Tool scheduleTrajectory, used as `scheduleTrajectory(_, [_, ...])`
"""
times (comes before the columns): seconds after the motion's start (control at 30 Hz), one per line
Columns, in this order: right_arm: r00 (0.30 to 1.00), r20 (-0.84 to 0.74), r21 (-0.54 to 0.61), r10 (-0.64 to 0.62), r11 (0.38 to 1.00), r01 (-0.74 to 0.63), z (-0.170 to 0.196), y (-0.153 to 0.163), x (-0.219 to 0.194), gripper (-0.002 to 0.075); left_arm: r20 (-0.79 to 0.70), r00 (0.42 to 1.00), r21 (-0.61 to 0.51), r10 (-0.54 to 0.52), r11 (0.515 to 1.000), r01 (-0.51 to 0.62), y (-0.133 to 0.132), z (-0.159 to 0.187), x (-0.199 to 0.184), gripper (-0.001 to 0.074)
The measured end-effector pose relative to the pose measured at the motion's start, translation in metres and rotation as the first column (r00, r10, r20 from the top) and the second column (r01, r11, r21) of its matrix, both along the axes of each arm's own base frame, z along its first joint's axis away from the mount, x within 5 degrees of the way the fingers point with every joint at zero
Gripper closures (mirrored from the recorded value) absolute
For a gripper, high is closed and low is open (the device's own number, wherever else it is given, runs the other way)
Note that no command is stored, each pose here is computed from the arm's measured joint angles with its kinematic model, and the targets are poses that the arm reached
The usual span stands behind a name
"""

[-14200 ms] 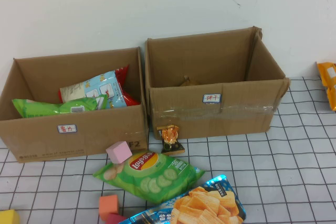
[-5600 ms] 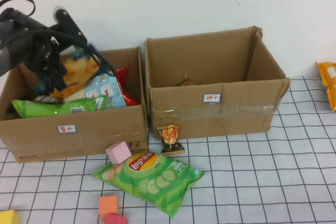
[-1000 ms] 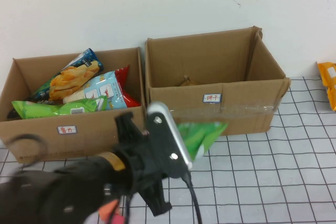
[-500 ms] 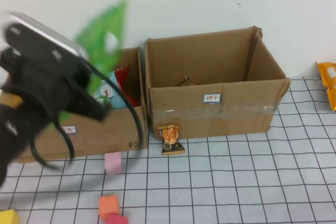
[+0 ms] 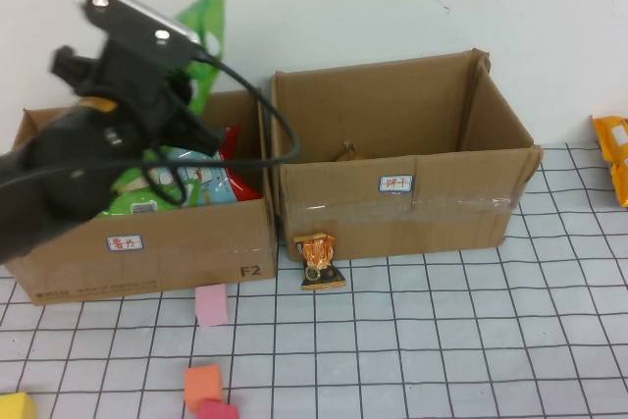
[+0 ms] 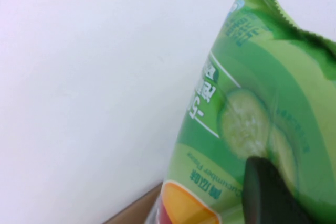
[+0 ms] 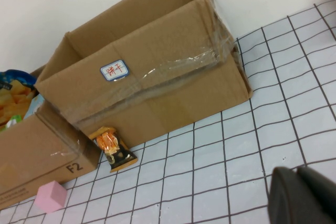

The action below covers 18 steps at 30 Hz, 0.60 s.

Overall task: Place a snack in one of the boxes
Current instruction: Place the potato chip in the potato chip box

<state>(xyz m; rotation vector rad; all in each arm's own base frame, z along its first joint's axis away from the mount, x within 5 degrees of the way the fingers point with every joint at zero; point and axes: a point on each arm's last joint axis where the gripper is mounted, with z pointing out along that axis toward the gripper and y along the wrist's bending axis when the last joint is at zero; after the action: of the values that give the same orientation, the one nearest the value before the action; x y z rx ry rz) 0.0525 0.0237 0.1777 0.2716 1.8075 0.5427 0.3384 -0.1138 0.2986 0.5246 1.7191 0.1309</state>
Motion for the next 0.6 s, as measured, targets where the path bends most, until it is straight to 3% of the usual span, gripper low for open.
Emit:
scheduleTrajectory(0.2, [1.000, 0.000, 0.000, 0.000, 1.000, 0.000, 0.000, 0.000, 0.000, 0.0727, -0.068, 0.998, 0.032, -0.012, 0.999, 0.015, -0.017, -0.033, 0.043, 0.0583])
scheduleTrajectory(0.27, [1.000, 0.000, 0.000, 0.000, 1.000, 0.000, 0.000, 0.000, 0.000, 0.0727, -0.092, 0.996, 0.040, -0.015, 0.999, 0.018, -0.022, -0.045, 0.055, 0.0533])
scheduleTrajectory(0.43, [1.000, 0.000, 0.000, 0.000, 1.000, 0.000, 0.000, 0.000, 0.000, 0.0727, -0.169, 0.986, -0.024, 0.016, 1.000, -0.020, -0.019, -0.061, 0.079, 0.0288])
scheduleTrajectory(0.53, [1.000, 0.000, 0.000, 0.000, 1.000, 0.000, 0.000, 0.000, 0.000, 0.0727, -0.207, 0.977, -0.093, 0.057, 0.993, -0.078, -0.006, -0.058, 0.082, 0.0234])
scheduleTrajectory(0.6, [1.000, 0.001, 0.009, 0.001, 1.000, -0.001, 0.000, 0.000, 0.000, 0.0727, -0.214, 0.975, -0.132, 0.061, 0.987, -0.091, 0.004, -0.045, 0.079, 0.0238])
